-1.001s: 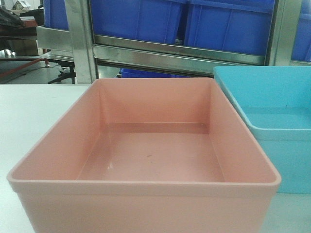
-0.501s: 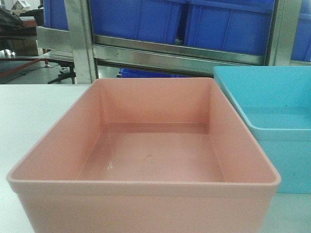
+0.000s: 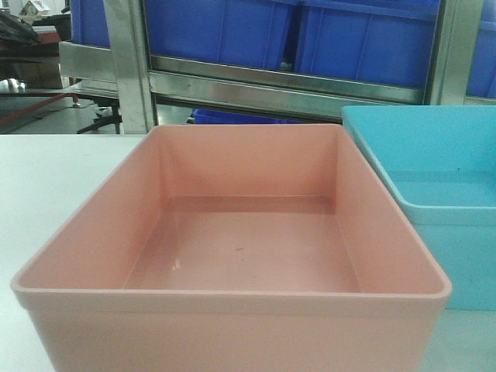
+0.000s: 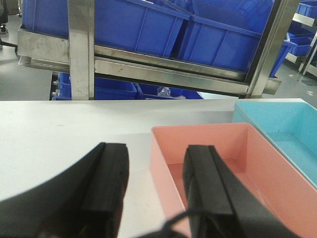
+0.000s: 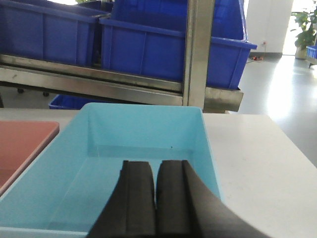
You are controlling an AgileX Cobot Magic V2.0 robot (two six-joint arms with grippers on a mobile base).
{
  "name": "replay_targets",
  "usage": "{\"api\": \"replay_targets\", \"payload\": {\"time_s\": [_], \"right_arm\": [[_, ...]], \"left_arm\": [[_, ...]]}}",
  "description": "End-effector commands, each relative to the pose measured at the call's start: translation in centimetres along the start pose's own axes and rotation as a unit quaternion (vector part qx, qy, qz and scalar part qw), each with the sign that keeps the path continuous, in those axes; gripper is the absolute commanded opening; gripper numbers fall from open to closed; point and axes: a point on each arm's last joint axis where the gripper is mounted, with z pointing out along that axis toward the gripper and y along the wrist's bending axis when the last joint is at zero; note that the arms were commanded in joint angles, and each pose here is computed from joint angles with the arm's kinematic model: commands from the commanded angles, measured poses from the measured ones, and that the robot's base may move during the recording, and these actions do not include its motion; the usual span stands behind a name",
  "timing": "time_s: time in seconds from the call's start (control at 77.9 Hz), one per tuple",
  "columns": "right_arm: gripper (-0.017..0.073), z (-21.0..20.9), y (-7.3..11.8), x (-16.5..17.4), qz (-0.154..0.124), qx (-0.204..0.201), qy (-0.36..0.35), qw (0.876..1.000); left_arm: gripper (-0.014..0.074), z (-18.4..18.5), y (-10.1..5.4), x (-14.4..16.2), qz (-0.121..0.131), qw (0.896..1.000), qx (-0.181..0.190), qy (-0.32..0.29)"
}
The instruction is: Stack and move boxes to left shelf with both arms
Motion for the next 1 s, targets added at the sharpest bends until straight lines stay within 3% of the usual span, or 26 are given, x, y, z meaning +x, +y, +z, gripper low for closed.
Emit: {"api": "replay_targets", "payload": {"time_s": [0.0,0.27,0.526,0.59,0.77,0.924,0.988], "right_arm": [[0.0049,0.3,0.1,-2.8,-0.007,0.000,-0.005,1.000],[0.0049,4.2,0.2,-5.9,0.003,0.005,0.147,0.989],[0.0064,9.9,0.5,-7.2,0.034,0.003,0.310,0.950],[0.0133,11.8,0.6,-7.9,0.034,0.004,0.335,0.942],[0.0485,16.7,-0.3,-9.0,0.031,0.021,0.376,0.926],[0.0508,21.5,-3.5,-9.4,0.039,0.063,0.432,0.899],[0.0508,23.8,-4.7,-9.3,0.030,0.067,0.448,0.891]], "left_arm": [[0.0196,-0.2,0.0,-1.6,-0.005,0.999,-0.003,-0.048],[0.0196,-0.2,-0.1,-1.5,-0.005,0.999,-0.003,-0.047],[0.0196,-0.2,-0.1,-1.5,-0.005,0.999,-0.003,-0.046],[0.0196,-0.2,-0.1,-1.5,-0.005,0.999,-0.003,-0.045],[0.0196,-0.2,-0.1,-1.5,-0.005,0.999,-0.002,-0.043],[0.0196,-0.2,-0.1,-1.5,-0.005,0.999,-0.002,-0.043],[0.0196,-0.2,-0.1,-1.5,-0.005,0.999,-0.002,-0.043]]}}
